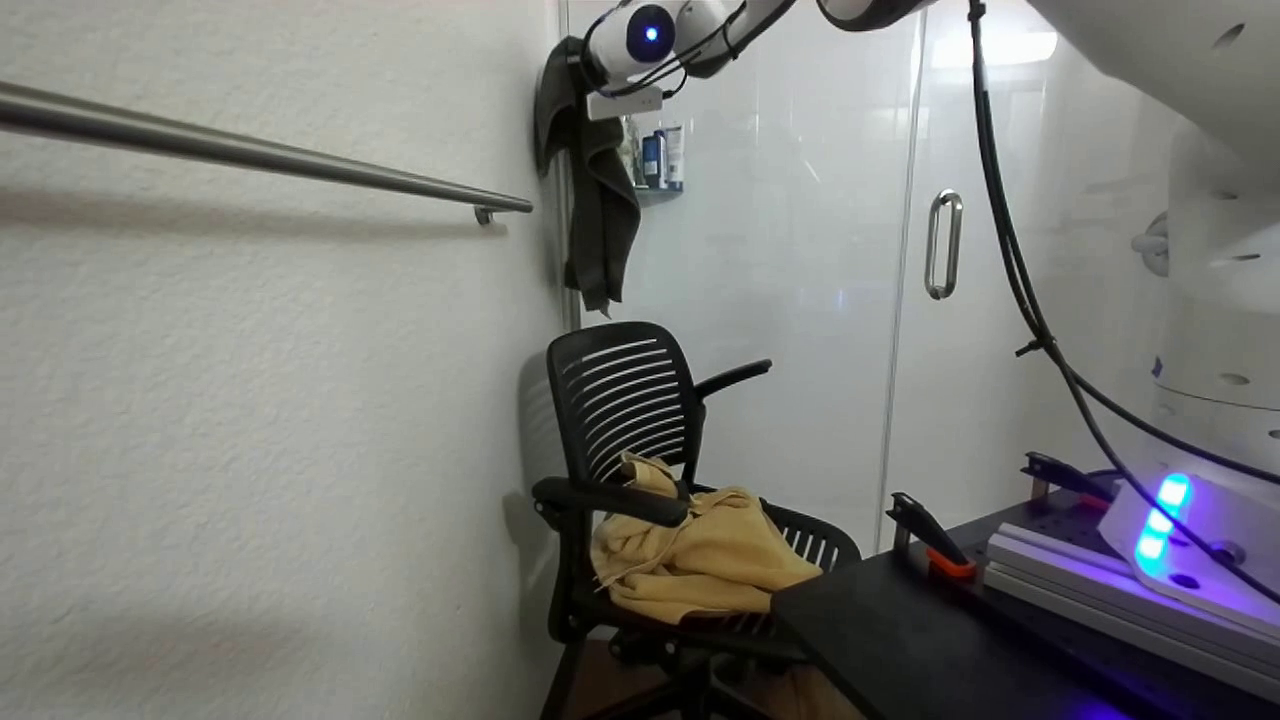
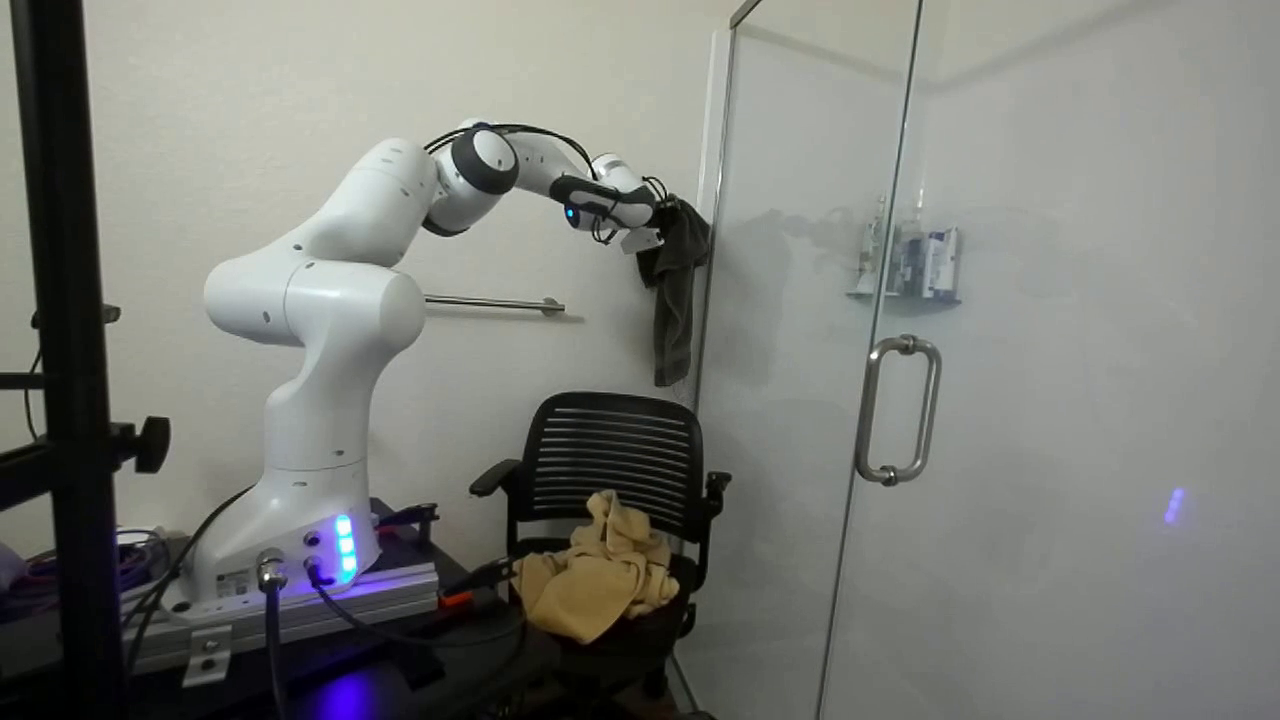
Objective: Pick up the towels and place them on the top rail
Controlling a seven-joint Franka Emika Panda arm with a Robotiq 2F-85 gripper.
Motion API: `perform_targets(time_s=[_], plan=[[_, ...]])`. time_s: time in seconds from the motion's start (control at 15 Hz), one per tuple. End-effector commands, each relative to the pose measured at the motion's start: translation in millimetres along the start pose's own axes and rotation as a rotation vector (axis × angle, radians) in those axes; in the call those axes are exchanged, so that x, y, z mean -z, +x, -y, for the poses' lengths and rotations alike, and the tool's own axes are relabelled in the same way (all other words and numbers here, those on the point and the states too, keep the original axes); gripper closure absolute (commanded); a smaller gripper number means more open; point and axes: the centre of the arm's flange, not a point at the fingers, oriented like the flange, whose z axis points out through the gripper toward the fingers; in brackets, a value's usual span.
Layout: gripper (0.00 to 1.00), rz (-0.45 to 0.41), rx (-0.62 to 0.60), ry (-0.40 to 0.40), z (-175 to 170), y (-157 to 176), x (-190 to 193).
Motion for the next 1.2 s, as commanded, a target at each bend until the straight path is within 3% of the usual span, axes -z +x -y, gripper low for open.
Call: perform_targets(time_s=[0.0,0.2,0.4,0.6,0.87,1.13], plan=[[0.99,-0.078,-0.091,0.016,-18.7,-3.5,15.6],[0.99,-0.040,-0.233,0.052,-20.6,-43.0,29.2],[0.99,0.025,-0.305,0.150,-3.5,-88.3,47.4],[0.99,0.079,-0.414,0.246,15.2,-109.4,45.6],[0.99,0.182,-0.507,0.248,4.5,-123.3,40.9],[0.99,0.378,-0.461,0.224,-18.9,-158.2,55.5]])
